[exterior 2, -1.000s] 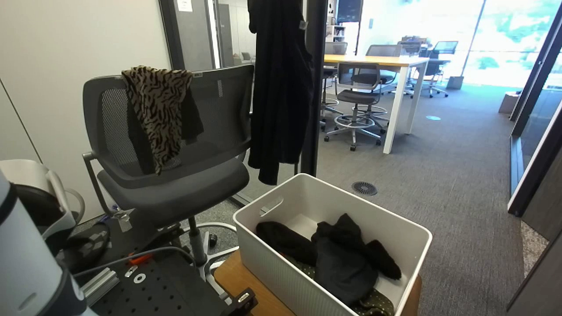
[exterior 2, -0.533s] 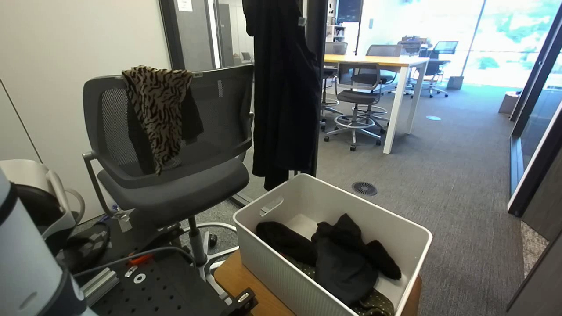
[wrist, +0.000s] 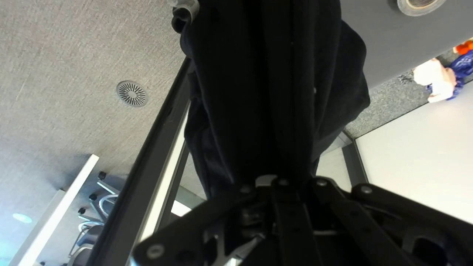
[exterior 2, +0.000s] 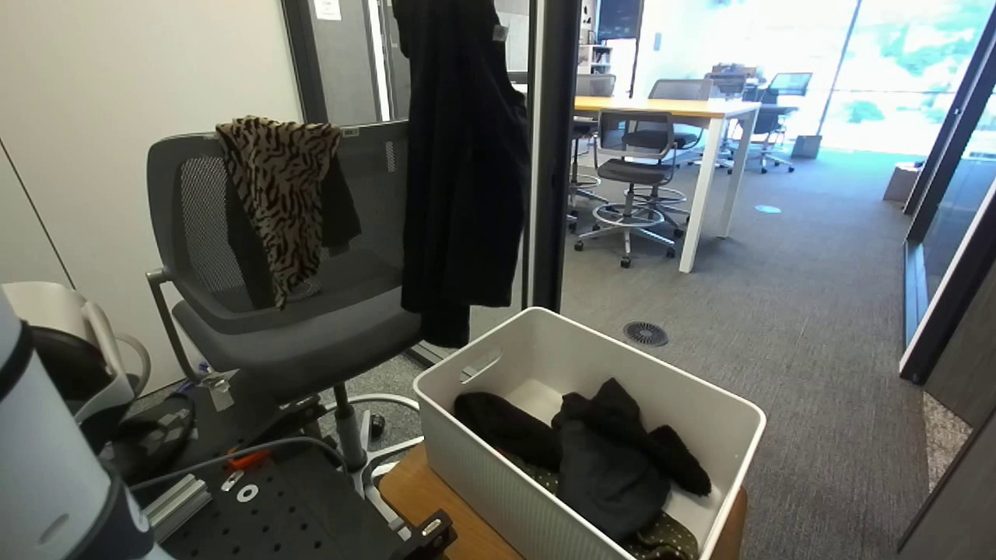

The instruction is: Remove the black shirt from the bin and hang it on the back of the chair

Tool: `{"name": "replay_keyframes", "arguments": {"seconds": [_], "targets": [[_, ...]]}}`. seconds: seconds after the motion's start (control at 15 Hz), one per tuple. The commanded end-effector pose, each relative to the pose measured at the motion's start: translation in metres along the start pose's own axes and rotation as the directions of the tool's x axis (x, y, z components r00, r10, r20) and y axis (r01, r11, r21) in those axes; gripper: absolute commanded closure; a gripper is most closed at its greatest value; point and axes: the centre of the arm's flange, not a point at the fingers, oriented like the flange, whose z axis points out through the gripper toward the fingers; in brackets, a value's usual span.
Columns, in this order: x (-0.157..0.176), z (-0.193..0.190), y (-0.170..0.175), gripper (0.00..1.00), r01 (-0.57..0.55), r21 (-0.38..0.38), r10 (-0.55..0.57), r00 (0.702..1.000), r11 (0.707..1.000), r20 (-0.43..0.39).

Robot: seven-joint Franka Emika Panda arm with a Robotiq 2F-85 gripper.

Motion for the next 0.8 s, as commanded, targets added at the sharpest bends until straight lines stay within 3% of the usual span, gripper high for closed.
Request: {"name": "replay_keyframes", "arguments": {"seconds": [0.0, 0.27, 0.47, 0.73], "targets": [[0.018, -0.019, -0.045, 0.99, 0.061, -0.027, -0.061, 0.998, 0.998, 0.003], [0.037, -0.026, -0.106, 0.99, 0.18, -0.046, -0.179, 0.984, 0.983, 0.022], [0.042, -0.02, -0.156, 0.99, 0.289, -0.057, -0.286, 0.957, 0.956, 0.052], [0.038, 0.03, -0.189, 0.99, 0.363, 0.054, -0.367, 0.923, 0.93, 0.113]]}}
